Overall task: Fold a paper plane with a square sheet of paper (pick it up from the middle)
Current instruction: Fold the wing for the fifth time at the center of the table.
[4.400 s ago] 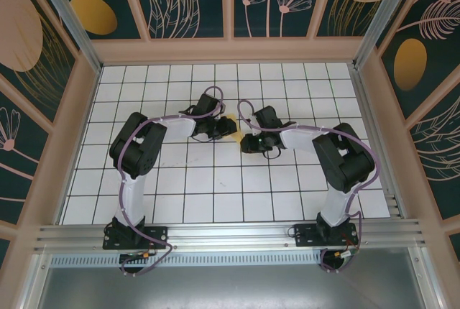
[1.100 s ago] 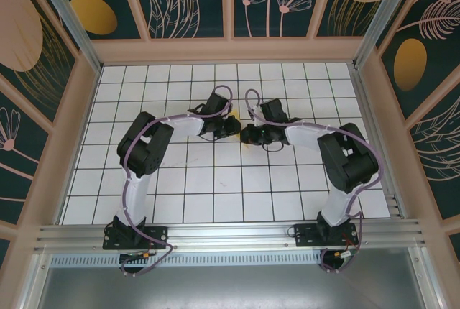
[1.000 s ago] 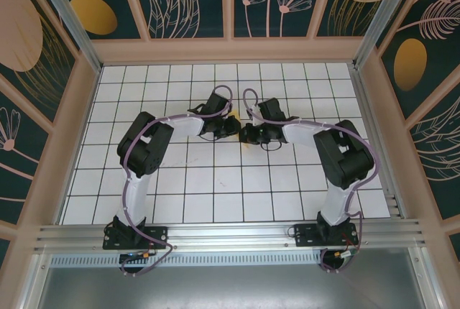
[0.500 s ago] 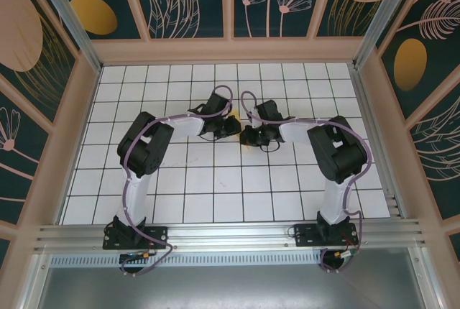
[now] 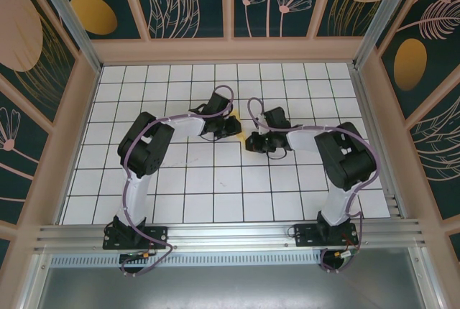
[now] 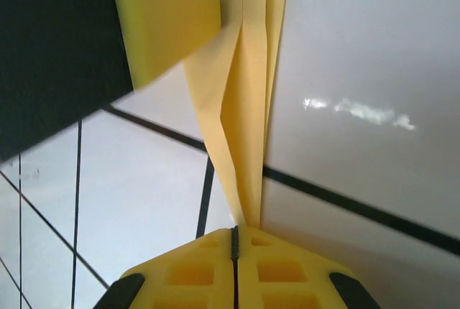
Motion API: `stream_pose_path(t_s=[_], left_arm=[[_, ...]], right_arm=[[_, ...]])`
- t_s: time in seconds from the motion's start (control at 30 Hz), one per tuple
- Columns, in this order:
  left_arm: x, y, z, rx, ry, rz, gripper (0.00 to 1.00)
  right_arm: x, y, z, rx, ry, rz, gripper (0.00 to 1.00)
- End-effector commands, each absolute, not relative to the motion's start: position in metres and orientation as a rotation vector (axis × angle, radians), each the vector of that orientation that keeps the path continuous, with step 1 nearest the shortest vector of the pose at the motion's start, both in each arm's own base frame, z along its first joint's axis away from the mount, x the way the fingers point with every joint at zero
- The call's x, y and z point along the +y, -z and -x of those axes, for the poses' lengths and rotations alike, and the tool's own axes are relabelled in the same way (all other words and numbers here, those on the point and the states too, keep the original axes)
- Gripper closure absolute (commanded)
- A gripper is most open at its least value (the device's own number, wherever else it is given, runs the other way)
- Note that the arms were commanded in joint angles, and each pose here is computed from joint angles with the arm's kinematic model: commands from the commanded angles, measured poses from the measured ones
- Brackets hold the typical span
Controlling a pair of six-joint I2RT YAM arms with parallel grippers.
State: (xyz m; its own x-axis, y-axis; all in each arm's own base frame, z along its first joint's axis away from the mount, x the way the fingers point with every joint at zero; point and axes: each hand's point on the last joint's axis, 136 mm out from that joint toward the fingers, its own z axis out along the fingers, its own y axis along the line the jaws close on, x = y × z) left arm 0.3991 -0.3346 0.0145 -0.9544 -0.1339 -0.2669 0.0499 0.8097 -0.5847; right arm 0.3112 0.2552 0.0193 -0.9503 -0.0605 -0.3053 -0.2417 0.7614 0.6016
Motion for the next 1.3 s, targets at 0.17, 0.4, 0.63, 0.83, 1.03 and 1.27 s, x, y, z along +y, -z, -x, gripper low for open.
stream_pose_path(t_s=[0.17,0.4,0.63,0.83,1.03,1.27], left_arm=[[-0.29,0.041,-0.392,2.817,0.597,0.147,0.82],[-0.294,0.034,-0.393,2.801,0.631,0.148,0.84],[-0.297,0.029,-0.394,2.793,0.653,0.152,0.84],[-0.301,0.023,-0.396,2.781,0.679,0.15,0.84],[-0.303,0.015,-0.401,2.761,0.695,0.149,0.84],[-0.31,0.0,-0.409,2.721,0.759,0.13,0.82]], right_arm=[[0.257,-0.063,-0.3,2.612,-1.067,0.332,0.95],[0.268,-0.062,-0.337,2.569,-1.036,0.312,0.95],[0.273,-0.042,-0.341,2.614,-1.048,0.318,0.95],[0.268,-0.024,-0.335,2.674,-1.015,0.302,0.95],[0.257,-0.006,-0.318,2.754,-0.972,0.285,0.96],[0.247,0.002,-0.301,2.793,-0.963,0.253,0.97]])
